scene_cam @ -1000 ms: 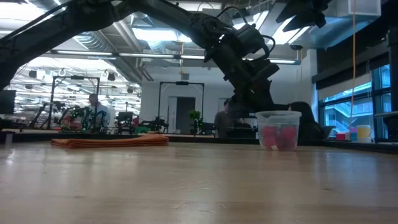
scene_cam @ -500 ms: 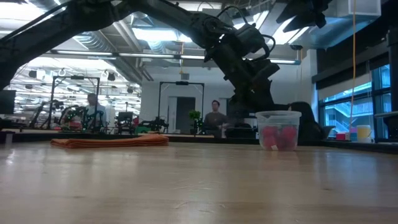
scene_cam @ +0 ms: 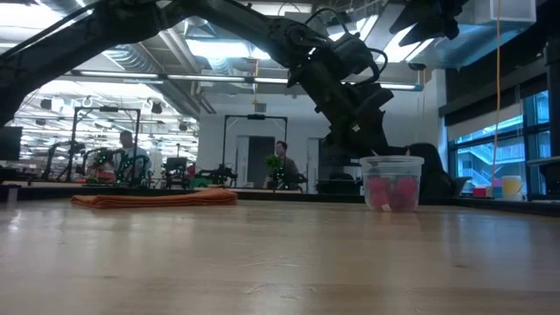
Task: Pick and placing Produce into tupperware
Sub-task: Put the black cherry into the transparent container, then return to Home Position
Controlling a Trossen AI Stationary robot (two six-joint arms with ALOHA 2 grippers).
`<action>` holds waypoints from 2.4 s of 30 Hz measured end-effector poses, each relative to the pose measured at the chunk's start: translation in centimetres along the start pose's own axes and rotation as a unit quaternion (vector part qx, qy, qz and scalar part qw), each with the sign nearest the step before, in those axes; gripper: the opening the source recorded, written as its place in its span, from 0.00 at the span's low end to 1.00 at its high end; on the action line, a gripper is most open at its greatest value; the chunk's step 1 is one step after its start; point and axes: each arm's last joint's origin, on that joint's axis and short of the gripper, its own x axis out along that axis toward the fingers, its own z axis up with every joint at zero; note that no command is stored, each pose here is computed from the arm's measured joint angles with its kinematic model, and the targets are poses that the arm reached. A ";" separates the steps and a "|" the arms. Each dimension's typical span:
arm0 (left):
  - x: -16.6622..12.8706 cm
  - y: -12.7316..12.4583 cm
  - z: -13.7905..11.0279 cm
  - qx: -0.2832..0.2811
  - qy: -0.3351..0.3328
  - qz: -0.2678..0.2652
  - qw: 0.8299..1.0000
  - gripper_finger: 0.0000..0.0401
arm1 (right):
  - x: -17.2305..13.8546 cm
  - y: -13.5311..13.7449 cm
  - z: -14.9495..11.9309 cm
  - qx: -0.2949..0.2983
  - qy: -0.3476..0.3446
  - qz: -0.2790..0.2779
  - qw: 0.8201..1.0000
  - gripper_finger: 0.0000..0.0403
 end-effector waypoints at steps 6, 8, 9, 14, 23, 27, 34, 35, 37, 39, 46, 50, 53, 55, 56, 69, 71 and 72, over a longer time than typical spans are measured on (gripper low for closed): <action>-3.4 -0.2 1.4 0.023 -0.014 -0.005 1.000 0.47 | -0.6 -0.2 0.0 0.001 -0.005 0.001 1.000 0.60; -5.9 -0.3 2.4 0.037 -0.032 -0.003 0.999 0.47 | -1.0 -0.3 0.0 0.003 -0.011 0.003 1.000 0.60; -7.1 -0.3 3.0 0.047 -0.049 -0.002 0.998 0.47 | -1.1 -0.4 -0.1 0.003 -0.013 0.003 1.000 0.60; -14.6 0.3 5.4 0.066 -0.127 0.014 0.990 0.47 | -2.1 -1.0 -0.5 -0.053 -0.010 -0.020 0.998 0.60; -27.4 1.1 5.5 0.088 -0.181 0.048 0.978 0.47 | -3.2 -1.7 -1.4 -0.035 -0.040 -0.037 0.998 0.60; -31.9 0.3 3.8 0.096 -0.182 0.057 0.977 0.47 | -3.8 -2.5 -3.5 -0.010 -0.048 -0.035 0.998 0.60; -36.1 -0.3 -2.5 0.072 -0.217 0.122 0.966 0.47 | -4.5 -3.6 -6.9 0.031 -0.126 -0.014 0.991 0.60; -36.3 -0.3 -3.8 0.064 -0.228 0.128 0.963 0.47 | -4.6 -3.7 -7.2 0.032 -0.138 -0.012 0.990 0.60; -36.5 -0.3 -6.4 0.055 -0.248 0.129 0.958 0.47 | -4.8 -3.9 -7.7 0.027 -0.158 -0.009 0.987 0.60; -36.5 -0.4 -9.3 0.045 -0.268 0.128 0.954 0.47 | -4.9 -4.1 -8.2 0.018 -0.171 -0.008 0.985 0.60; -34.9 0.2 -20.1 -0.025 -0.345 0.130 0.929 0.47 | -4.9 -4.6 -10.0 0.005 -0.187 -0.017 0.982 0.60; -34.3 0.5 -25.3 -0.062 -0.390 0.145 0.907 0.47 | -4.9 -5.1 -11.4 0.032 -0.198 -0.025 0.979 0.60; -33.9 0.5 -28.0 -0.068 -0.417 0.132 0.897 0.47 | -5.1 -5.4 -12.4 0.048 -0.210 -0.020 0.976 0.60; -33.8 0.6 -29.3 -0.075 -0.435 0.127 0.888 0.47 | -5.2 -5.6 -13.0 0.060 -0.221 -0.016 0.973 0.60; -33.7 0.6 -29.9 -0.076 -0.444 0.124 0.884 0.47 | -5.4 -5.7 -13.3 0.063 -0.227 -0.015 0.972 0.60; -32.8 0.9 -32.4 -0.089 -0.454 0.137 0.876 0.47 | -5.2 -6.0 -14.4 0.056 -0.236 -0.017 0.970 0.60; -32.6 1.0 -32.4 -0.097 -0.454 0.138 0.875 0.47 | -5.2 -6.0 -14.5 0.055 -0.235 -0.019 0.970 0.60; -32.4 1.0 -32.5 -0.100 -0.455 0.139 0.874 0.47 | -5.2 -6.0 -14.4 0.055 -0.236 -0.018 0.970 0.60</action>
